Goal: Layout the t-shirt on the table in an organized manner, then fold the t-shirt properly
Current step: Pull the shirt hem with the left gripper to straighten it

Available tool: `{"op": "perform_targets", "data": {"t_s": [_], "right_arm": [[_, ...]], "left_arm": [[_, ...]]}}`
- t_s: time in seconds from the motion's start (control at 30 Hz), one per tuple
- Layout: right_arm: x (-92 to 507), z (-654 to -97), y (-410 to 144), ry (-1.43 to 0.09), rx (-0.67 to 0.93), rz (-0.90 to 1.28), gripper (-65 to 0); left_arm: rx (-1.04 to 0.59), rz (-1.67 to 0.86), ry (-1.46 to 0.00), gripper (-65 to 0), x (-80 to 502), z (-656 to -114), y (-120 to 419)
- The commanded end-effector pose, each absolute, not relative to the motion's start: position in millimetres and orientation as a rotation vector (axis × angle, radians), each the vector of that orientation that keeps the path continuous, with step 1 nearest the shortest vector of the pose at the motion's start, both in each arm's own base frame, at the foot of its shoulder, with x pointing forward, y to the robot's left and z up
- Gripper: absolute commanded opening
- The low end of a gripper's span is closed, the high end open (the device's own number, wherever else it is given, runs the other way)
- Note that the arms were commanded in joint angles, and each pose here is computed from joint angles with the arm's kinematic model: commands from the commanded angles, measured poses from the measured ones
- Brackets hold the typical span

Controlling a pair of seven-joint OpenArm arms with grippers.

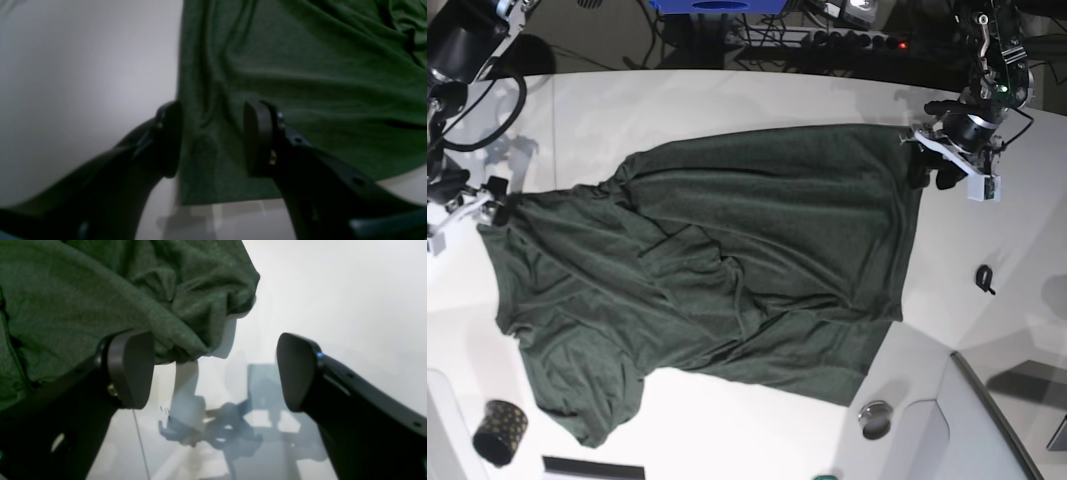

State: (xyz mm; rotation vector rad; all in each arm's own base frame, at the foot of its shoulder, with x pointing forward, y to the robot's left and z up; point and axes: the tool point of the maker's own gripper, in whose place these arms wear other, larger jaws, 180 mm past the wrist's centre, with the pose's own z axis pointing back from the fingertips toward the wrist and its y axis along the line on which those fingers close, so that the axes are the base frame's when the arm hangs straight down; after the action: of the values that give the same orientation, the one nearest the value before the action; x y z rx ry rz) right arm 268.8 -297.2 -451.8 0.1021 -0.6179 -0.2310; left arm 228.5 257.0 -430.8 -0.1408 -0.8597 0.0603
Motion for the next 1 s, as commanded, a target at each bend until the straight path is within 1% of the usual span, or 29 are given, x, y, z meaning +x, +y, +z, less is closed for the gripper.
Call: {"op": "perform_targets", "data": {"t_s": [0.0, 0.07, 0.1, 0.13, 0.17, 0.2, 0.3, 0.33, 0.4, 0.5, 0.67, 0.83, 0.97], "right_arm": [[287, -435, -303, -0.685, 0.095, -0.224, -11.4], [290, -439, -300, -0.678, 0.111, -0.232, -11.9], [292, -441, -299, -0.674, 0.122, -0.237, -13.7], [294, -445, -297, -0.666, 0.134, -0.244, -17.9], [293, -449, -296, -0.655, 0.145, -0.25, -23.6], [293, -451, -295, -0.65, 0.15, -0.255, -31.1], [290, -452, -301, -0.639, 0.141, -0.257, -57.9], [289, -453, -303, -0.633, 0.14, -0.257, -63.6], [280, -456, -304, -0.617, 0.131, -0.252, -64.5], [269, -454, -314, -0.6, 0.095, -0.237, -64.4], [250, -449, -323, -0.569, 0.045, -0.21, -64.4], [239, -438, -343, -0.561, -0.02, -0.176, -64.5], [225, -437, -359, -0.484, -0.057, -0.161, -64.5]], "left_arm": [[-0.146, 0.053, -0.913, -36.5, 239, -418, 259], [-0.171, 0.052, -0.917, -36.7, 245, -420, 247], [-0.189, 0.051, -0.906, -36.7, 245, -425, 240], [-0.204, 0.048, -0.896, -36.7, 248, -430, 234], [-0.219, 0.048, -0.887, -36.7, 250, -434, 228], [-0.233, 0.045, -0.875, -36.7, 252, -440, 223], [-0.266, 0.043, -0.84, -36.9, 256, -454, 210], [-0.272, 0.05, -0.825, -36.9, 257, -460, 209], [-0.263, 0.058, -0.787, -36.9, 254, -473, 213], [-0.186, 0.015, -0.705, -36.9, 240, -495, 227], [-0.121, -0.052, -0.721, -36.9, 221, -503, 235], [-0.093, -0.071, -0.688, -36.9, 204, -505, 250], [-0.087, -0.085, -0.68, -36.9, 193, -503, 250]]}}
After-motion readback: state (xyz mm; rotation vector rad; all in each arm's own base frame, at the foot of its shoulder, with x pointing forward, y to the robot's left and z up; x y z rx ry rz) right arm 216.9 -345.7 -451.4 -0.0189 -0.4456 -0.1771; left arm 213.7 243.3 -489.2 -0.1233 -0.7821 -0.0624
